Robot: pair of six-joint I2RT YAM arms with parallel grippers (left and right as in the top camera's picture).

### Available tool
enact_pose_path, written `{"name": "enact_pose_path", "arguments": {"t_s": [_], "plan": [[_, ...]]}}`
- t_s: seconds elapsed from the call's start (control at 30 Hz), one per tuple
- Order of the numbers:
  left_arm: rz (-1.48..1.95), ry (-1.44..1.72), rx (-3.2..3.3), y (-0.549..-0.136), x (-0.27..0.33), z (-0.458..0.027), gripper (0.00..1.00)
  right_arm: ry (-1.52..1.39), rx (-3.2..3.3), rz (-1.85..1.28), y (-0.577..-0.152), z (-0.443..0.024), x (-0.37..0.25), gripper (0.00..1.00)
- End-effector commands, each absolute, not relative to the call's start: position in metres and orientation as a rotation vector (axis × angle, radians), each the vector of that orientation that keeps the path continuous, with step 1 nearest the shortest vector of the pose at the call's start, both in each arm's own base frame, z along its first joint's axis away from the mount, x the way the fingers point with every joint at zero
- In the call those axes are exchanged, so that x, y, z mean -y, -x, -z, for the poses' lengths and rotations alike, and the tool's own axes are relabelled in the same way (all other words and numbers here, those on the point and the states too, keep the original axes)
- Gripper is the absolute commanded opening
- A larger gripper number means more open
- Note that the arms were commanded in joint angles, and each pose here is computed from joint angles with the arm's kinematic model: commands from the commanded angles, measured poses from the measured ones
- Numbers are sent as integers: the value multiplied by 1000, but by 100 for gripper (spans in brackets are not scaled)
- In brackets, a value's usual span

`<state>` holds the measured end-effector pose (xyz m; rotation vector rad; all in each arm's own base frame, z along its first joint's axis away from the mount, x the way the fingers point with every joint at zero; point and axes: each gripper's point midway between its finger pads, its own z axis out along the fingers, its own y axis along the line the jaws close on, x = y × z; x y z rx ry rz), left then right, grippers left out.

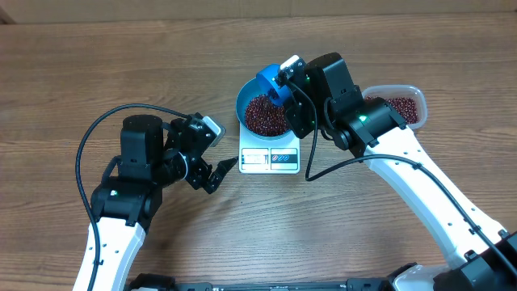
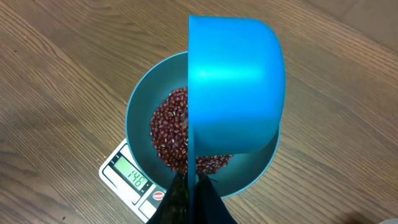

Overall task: Scoop item into bowl and weigh 150g on scale
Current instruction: 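Tip the blue scoop with the right gripper to trickle beans into the bowl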

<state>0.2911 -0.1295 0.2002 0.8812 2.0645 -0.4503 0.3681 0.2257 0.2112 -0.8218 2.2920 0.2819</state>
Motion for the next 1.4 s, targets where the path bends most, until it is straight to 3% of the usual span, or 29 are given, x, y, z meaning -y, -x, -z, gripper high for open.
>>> {"name": "enact_pose_path", "arguments": {"t_s": [0.0, 1.37], "plan": [[437, -892, -2056, -291, 127, -200, 100, 815, -2250, -280, -373, -227, -229, 4], [437, -892, -2056, -291, 127, -200, 100, 815, -2252, -280, -373, -227, -229, 4]]}}
